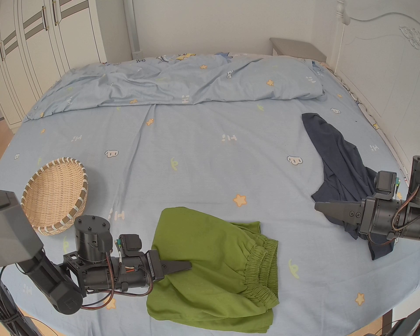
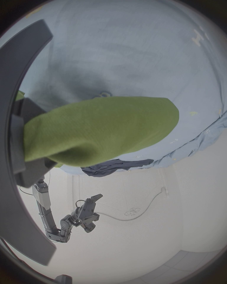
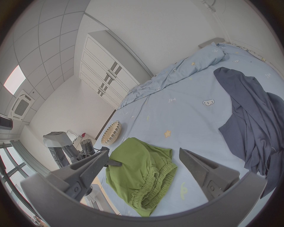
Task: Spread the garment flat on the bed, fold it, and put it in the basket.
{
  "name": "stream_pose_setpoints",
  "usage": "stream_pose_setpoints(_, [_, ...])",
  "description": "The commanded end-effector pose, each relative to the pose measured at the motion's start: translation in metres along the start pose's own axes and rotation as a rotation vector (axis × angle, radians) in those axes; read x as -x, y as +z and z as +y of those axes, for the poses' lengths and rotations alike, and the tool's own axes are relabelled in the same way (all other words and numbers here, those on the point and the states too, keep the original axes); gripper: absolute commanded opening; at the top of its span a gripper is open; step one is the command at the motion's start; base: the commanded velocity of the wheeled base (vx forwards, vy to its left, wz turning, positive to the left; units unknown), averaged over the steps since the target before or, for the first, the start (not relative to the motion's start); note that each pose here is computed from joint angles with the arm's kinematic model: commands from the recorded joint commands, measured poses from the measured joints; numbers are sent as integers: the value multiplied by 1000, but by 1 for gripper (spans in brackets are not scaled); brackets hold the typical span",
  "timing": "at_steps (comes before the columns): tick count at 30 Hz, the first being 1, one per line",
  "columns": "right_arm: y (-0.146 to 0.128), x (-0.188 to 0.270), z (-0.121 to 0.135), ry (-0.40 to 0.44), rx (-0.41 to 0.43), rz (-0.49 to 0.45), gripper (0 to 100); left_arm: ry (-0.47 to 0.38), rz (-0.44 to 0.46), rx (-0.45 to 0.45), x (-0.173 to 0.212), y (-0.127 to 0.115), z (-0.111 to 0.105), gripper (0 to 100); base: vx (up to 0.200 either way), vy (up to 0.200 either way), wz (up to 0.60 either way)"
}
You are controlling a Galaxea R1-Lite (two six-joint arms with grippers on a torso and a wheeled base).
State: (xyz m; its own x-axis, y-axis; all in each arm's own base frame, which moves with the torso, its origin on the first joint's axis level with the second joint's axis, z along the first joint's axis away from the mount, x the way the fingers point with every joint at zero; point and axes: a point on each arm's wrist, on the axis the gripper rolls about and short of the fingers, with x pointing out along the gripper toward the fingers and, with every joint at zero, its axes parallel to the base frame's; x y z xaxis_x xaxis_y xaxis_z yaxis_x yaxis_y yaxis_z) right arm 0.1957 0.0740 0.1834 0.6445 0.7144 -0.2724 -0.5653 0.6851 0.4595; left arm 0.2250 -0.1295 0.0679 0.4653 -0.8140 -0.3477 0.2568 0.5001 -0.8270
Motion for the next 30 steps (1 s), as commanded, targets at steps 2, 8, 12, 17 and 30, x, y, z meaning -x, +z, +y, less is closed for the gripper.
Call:
stream_pose_setpoints(2, [0, -1, -1, -1, -6, 2, 100, 6, -68, -104, 26, 24, -25, 0, 0, 0, 0])
stream_pose_setpoints(8, [0, -1, -1, -2, -7, 1, 100, 42, -37, -143, 37, 28, -35, 0, 0, 0, 0])
stream_pose_setpoints(12, [1, 0, 0, 3, -5, -1, 100, 75, -35, -156, 47, 30, -35, 0, 0, 50, 0])
stream_pose_setpoints(17, [0, -1, 1, 9, -12, 5, 100, 90, -36, -159, 49, 32, -33, 0, 0, 200, 0])
stream_pose_setpoints(30, [0, 0, 2, 13, -11, 2, 100, 89, -16, -158, 47, 27, -32, 0, 0, 200, 0])
